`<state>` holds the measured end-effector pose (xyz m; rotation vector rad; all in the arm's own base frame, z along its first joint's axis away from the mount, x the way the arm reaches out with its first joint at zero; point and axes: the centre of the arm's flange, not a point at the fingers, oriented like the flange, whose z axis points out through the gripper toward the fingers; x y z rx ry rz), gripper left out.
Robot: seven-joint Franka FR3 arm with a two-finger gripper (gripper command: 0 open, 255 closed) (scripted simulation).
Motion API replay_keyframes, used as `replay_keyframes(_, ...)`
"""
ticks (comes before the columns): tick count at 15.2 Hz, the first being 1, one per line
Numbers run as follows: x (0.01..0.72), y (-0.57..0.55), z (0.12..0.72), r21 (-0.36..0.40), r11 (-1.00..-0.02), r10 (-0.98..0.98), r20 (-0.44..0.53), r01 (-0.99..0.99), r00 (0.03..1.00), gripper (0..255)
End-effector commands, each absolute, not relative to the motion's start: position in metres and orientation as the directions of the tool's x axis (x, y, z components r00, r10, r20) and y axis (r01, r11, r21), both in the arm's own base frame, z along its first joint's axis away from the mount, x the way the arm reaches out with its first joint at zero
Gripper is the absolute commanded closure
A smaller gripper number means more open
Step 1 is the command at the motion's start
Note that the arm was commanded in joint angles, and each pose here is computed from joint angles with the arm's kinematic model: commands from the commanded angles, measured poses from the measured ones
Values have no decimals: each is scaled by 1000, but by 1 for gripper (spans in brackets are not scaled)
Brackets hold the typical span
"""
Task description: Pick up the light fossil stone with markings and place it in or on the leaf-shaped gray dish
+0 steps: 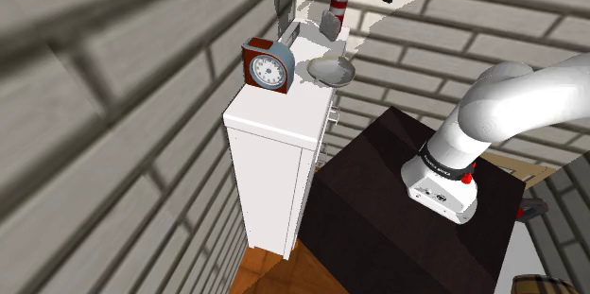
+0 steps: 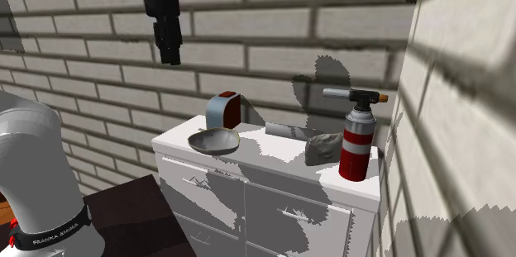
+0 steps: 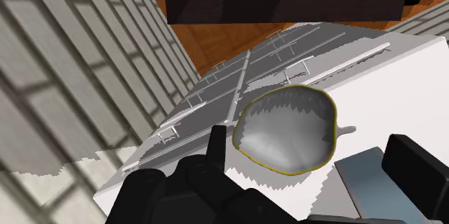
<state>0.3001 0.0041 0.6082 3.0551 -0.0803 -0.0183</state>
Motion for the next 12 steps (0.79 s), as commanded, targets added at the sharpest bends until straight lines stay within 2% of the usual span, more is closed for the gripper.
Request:
replay_keyframes(1,300,4,608,86,-995,-53,-10,-52,999,0)
replay_keyframes(12,415,-67,548,57,-987,-152,-9,-151,988,0)
